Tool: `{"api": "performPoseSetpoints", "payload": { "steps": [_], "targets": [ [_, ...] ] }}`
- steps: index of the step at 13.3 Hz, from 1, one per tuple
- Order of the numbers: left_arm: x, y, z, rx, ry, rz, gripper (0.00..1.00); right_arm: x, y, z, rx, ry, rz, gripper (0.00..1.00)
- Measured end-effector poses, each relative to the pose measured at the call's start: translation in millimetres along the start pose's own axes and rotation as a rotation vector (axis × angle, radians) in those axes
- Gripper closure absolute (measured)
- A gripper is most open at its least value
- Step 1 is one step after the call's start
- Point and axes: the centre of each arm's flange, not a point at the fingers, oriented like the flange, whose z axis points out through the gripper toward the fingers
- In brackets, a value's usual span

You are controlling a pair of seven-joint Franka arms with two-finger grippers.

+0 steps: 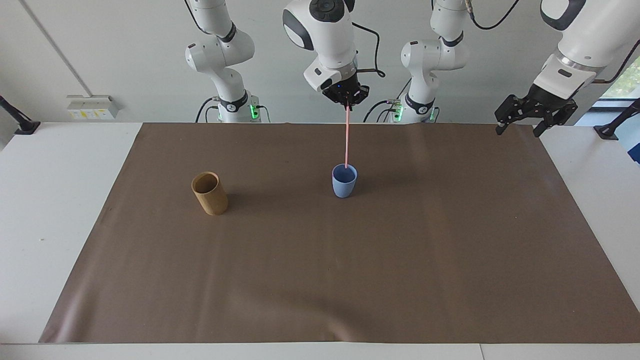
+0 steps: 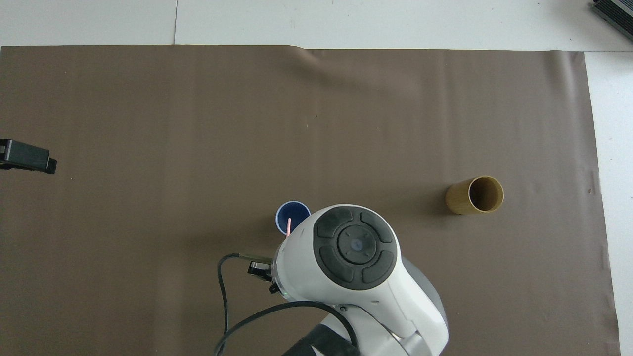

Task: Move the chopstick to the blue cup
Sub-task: 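Lower the straw into the blue cup and open the right gripper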

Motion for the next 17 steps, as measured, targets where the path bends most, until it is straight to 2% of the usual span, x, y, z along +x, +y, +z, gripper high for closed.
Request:
{"api": "performPoseSetpoints", "payload": {
  "steps": [4, 14, 17],
  "targets": [
    [0.0, -0.2, 0.0, 0.0, 0.0, 0.0, 0.0, 15.2, 16.1, 19.6, -0.033, -0.017, -0.003, 0.91],
    [-0.4, -4.7, -0.6, 0.0, 0.003, -0.013, 0.0, 33.5, 10.0, 49.9, 0.015, 0.013, 0.013, 0.91],
    [0.1, -4.8, -1.0, 0.001, 0.007, -0.012, 0.0, 38.2, 9.5, 57.9, 0.011, 0.005, 0.018, 0.61]
  ]
}}
